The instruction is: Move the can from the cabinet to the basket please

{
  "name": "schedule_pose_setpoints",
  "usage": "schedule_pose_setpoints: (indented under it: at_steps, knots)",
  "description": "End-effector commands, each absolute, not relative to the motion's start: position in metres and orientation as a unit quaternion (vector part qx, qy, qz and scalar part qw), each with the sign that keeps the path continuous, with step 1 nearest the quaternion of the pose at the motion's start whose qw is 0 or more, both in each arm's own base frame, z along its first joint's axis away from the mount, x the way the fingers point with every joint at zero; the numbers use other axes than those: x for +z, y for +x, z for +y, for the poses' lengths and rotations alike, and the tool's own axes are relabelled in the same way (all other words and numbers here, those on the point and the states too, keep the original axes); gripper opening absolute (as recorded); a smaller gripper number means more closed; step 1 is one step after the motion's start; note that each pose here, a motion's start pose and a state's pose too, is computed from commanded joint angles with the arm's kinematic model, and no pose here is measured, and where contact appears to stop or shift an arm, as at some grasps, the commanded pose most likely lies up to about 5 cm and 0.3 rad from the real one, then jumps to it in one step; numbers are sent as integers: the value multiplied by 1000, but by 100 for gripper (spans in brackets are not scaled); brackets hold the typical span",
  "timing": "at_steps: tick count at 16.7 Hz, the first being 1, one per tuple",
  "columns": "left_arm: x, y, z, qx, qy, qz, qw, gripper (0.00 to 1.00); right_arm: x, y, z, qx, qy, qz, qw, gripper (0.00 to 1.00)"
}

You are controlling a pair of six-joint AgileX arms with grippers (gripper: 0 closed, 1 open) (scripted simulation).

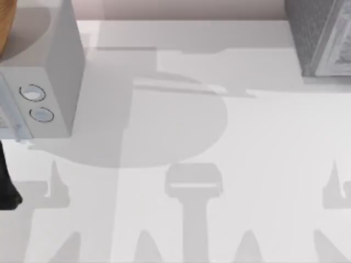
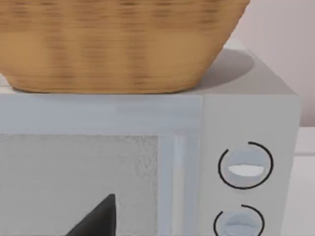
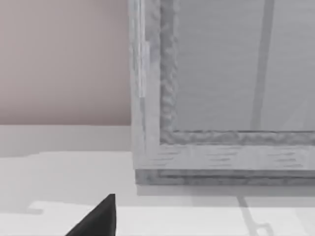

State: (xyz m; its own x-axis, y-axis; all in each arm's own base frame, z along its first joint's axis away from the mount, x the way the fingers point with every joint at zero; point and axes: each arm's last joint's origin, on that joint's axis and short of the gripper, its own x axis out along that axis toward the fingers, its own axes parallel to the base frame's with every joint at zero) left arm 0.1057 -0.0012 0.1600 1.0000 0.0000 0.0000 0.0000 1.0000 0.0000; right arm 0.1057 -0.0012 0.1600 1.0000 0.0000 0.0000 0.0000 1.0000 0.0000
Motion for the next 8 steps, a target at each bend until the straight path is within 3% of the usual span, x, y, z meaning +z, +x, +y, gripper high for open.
schedule_pose_setpoints:
  at_steps: [4, 8]
  knots:
    - [160, 106, -1, 0, 0, 0, 1000, 100, 168, 106, -1, -2, 0, 1, 1000, 100]
    - [160, 106, -1, 0, 0, 0, 1000, 100, 216, 108, 0, -6, 0, 8, 1000, 100]
